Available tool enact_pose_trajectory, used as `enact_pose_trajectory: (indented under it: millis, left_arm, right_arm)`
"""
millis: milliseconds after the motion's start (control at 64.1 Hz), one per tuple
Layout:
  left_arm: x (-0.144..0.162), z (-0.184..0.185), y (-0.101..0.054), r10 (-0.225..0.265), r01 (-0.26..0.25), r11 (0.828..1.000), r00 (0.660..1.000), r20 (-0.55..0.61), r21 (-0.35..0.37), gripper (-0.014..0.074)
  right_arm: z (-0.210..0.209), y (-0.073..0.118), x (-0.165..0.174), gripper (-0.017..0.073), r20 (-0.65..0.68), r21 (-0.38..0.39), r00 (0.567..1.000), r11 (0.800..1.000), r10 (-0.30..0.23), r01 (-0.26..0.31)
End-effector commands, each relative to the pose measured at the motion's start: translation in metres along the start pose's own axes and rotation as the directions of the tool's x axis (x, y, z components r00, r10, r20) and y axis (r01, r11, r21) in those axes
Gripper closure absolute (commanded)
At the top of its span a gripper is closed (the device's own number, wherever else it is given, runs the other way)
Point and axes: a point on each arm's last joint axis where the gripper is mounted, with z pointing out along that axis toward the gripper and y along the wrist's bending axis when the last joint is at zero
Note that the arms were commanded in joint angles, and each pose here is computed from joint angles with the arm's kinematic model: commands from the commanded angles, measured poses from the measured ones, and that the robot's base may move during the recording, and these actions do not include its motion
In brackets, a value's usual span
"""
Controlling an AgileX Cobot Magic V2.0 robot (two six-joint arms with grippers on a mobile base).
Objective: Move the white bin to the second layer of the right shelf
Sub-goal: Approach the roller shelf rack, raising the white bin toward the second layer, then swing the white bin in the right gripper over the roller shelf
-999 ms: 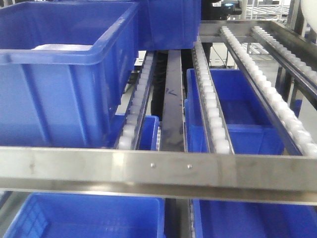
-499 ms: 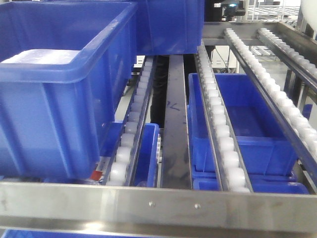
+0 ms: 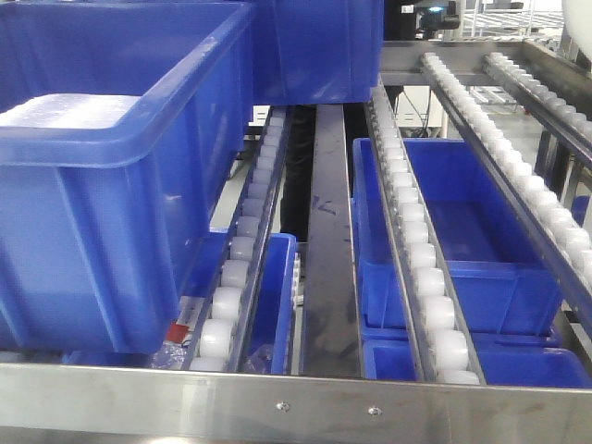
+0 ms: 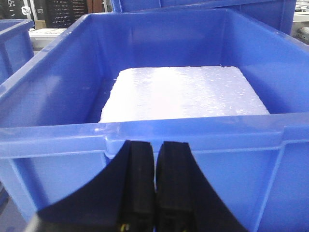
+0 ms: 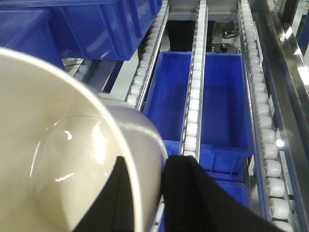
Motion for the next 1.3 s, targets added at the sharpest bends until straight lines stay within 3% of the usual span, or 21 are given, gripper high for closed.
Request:
enact_pose_trajectory:
  millis: [0, 1280]
  left_arm:
    - [0.0041, 0.0003, 0.0002, -0.009, 0.009, 1.0, 0.998, 0.061, -0.004, 0.0509]
    - [0.0041, 0.0003, 0.0002, -0.009, 0.009, 1.0, 0.998, 0.061, -0.004, 0.0509]
  right_arm:
    - [-0.0039, 0.0019, -0.0183, 0.0503, 0.132, -0.014, 0.991, 1.0, 0.002, 0.0]
    - [-0.0039, 0.0019, -0.0183, 0.0503, 0.132, -0.014, 0.991, 1.0, 0.002, 0.0]
